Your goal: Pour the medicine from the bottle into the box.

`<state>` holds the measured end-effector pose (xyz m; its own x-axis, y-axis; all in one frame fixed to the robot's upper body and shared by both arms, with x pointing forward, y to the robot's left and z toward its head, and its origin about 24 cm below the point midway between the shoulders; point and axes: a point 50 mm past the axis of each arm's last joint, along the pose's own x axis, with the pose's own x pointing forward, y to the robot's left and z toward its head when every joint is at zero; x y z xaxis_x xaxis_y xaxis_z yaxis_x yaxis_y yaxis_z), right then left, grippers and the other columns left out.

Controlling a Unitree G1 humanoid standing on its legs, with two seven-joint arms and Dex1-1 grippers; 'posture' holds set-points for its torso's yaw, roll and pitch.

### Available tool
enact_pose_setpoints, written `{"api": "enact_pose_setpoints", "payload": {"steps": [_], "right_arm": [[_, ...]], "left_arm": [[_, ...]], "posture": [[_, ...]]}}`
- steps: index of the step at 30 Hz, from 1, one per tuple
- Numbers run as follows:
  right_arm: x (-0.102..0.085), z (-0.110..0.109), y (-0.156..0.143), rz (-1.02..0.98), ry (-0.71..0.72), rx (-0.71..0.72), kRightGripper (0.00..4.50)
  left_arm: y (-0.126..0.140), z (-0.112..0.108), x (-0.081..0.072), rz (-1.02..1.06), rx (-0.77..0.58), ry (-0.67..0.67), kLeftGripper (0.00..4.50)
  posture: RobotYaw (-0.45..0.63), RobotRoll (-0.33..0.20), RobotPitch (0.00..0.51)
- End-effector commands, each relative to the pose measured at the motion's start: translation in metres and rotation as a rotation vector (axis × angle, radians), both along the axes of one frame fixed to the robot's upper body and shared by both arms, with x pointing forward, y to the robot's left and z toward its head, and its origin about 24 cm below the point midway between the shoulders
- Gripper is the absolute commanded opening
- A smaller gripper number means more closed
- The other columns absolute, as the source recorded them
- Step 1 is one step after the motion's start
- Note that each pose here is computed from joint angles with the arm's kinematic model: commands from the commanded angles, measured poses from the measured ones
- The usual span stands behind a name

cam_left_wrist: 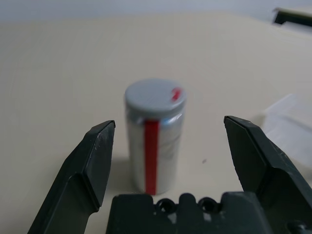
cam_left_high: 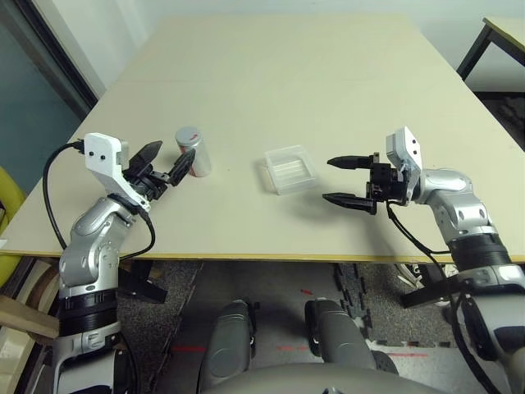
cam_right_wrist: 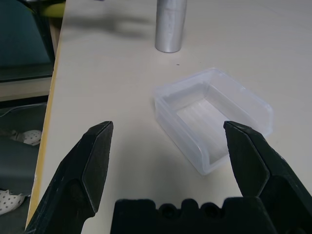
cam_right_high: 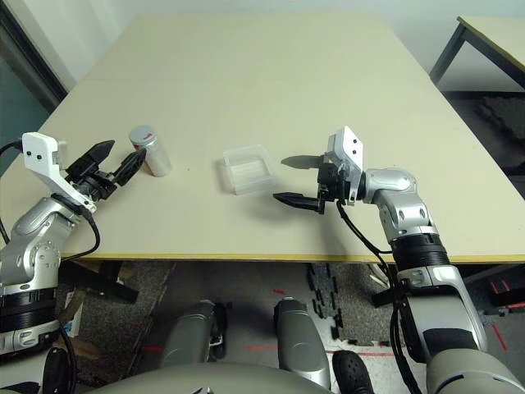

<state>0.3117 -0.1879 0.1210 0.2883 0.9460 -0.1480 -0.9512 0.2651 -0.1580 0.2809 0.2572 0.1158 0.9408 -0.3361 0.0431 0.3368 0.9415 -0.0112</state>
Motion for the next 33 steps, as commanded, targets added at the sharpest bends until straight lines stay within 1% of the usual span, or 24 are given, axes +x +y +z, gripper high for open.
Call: {"api": "enact_pose_setpoints", "payload": {"steps": [1, 7, 13, 20, 24, 30, 33], "right_arm": [[-0.001, -0.001, 0.0, 0.003, -0.004, -0.007, 4.5], [-0.002, -0.002, 0.002, 0.0, -0.009, -0.004, 4.5], [-0.001, -0.001, 0.004, -0.004, -0.021, -0.006, 4.5], [0.0, 0.003, 0.005, -0.011, -0.034, 0.002, 4.5], [0.001, 0.002, 0.007, -0.012, -0.035, 0.005, 4.5], [0.001, 0.002, 0.01, -0.007, -0.035, 0.01, 4.5], [0.001, 0.002, 0.01, -0.006, -0.038, 0.01, 4.5]], "left_arm": [[0.001, -0.009, 0.004, 0.015, 0.024, 0.004, 4.48], [0.005, -0.016, 0.01, 0.014, 0.034, 0.007, 4.48], [0.003, -0.021, 0.019, 0.005, 0.015, 0.009, 4.48], [-0.003, -0.023, 0.034, -0.022, 0.007, 0.01, 4.48], [-0.005, -0.025, 0.04, -0.043, 0.023, 0.014, 4.48], [-0.009, -0.025, 0.055, -0.052, 0.036, 0.016, 4.48], [-0.009, -0.027, 0.06, -0.055, 0.044, 0.017, 4.48]], "posture": [[-0.14, 0.0, 0.09], [-0.17, 0.0, 0.089], [-0.21, 0.0, 0.092], [-0.23, 0.0, 0.093], [-0.24, 0.0, 0.093], [-0.25, 0.0, 0.092], [-0.25, 0.0, 0.09]]}}
